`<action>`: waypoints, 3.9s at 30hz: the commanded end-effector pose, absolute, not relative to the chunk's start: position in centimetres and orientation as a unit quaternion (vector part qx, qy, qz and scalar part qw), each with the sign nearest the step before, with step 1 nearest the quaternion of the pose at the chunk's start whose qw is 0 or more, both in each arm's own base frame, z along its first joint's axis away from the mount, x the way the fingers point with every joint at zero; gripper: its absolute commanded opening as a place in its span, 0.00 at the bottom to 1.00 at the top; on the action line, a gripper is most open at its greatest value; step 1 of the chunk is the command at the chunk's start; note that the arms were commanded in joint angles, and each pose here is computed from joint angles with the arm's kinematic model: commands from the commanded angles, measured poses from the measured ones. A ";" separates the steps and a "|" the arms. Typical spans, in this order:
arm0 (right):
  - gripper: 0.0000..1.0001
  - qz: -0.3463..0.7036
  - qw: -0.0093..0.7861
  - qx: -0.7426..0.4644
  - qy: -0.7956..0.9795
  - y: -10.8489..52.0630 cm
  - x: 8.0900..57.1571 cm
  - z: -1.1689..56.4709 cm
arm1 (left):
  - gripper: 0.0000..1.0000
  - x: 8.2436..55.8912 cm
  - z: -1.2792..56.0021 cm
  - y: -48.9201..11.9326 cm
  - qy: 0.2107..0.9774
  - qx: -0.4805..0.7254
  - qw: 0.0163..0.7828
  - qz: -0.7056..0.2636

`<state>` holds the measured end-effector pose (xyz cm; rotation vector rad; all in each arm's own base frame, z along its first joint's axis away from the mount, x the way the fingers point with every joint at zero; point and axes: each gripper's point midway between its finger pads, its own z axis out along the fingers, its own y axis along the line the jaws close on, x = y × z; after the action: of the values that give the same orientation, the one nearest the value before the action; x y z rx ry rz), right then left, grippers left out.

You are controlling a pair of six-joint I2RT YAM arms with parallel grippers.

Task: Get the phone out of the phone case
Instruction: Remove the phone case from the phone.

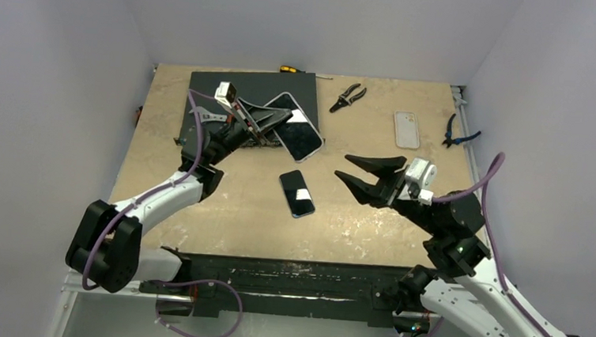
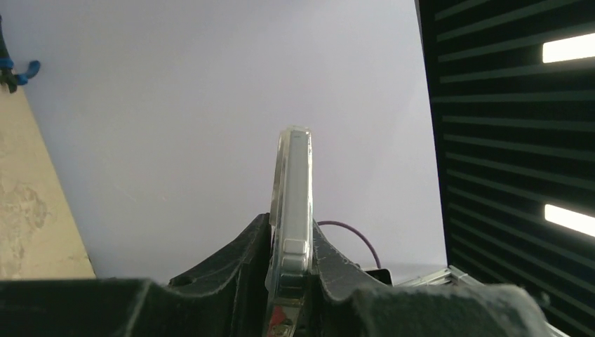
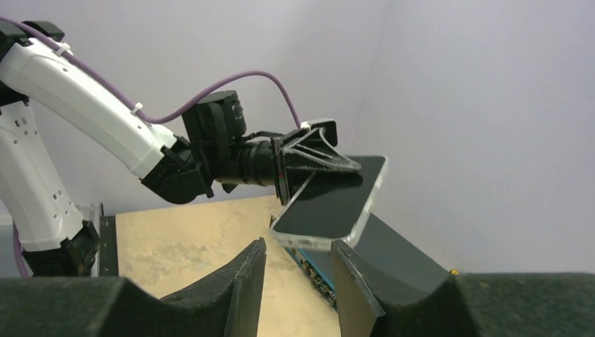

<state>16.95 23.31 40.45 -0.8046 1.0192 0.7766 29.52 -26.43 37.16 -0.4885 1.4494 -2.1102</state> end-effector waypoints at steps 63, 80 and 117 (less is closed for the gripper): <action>0.66 0.595 0.521 -0.023 0.612 30.1 23.8 40.7 | 0.00 28.7 45.6 -19.4 0.475 -0.178 0.529 -0.680; 0.57 0.594 0.505 -0.026 0.625 31.3 24.2 39.7 | 0.00 28.5 45.5 -19.3 0.475 -0.180 0.531 -0.678; 0.44 0.571 0.465 0.008 0.676 32.6 25.9 35.5 | 0.00 25.8 48.9 -19.2 0.436 -0.159 0.529 -0.711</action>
<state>24.94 32.19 36.57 -0.0126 1.6072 1.4394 30.13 -19.64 42.40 -0.5004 1.2417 -1.5546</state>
